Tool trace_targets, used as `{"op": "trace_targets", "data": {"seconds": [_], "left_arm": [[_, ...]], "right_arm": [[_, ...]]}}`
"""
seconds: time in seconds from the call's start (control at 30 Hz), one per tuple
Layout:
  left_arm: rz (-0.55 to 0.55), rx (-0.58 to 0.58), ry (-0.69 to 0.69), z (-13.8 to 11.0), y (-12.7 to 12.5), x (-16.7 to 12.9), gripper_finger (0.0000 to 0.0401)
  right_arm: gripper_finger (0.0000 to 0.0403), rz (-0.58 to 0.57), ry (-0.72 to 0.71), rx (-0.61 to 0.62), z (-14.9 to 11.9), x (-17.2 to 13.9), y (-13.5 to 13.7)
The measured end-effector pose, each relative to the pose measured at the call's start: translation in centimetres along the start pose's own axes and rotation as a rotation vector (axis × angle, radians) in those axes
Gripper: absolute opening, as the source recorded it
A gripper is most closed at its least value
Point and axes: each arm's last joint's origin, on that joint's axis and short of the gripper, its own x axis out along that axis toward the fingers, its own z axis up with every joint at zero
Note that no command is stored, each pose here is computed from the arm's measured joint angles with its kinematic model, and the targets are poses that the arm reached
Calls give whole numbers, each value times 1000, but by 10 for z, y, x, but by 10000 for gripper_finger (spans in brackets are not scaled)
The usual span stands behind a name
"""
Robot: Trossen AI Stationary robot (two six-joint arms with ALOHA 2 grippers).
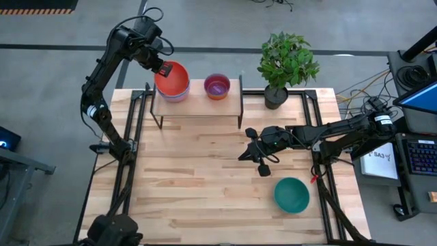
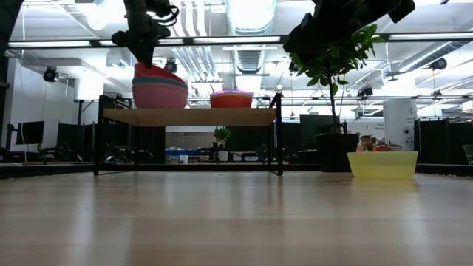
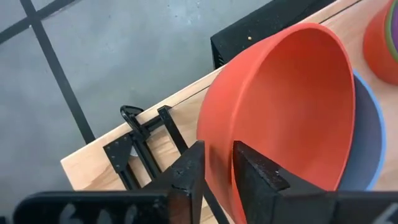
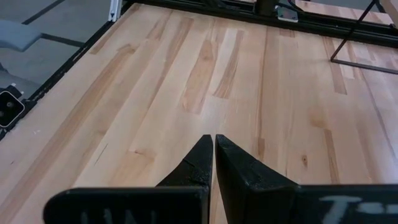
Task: Place and stack bowls onto a shelf
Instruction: Stack the big orange bowl on top of the big blue bowl on the shelf
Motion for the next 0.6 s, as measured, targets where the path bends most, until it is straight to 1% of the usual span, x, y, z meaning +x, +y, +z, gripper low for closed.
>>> {"op": "trace_targets", "data": {"seconds": [0.13,0.23,0.4,0.5,0.6], "left_arm": [[0,25,-2,-1,0,-1,82],[-1,66,-10,-2,1,-4,91],[0,156,-64,-5,2,-19,95],[2,161,-142,-5,4,-32,91],[4,144,-259,-3,6,-44,84]], "right_arm": [[9,0,0,0,0,0,0],[9,0,0,0,0,0,0],[9,0,0,-5,0,0,0],[9,0,-1,-11,0,0,0],[9,-1,-4,-12,0,0,0]]}}
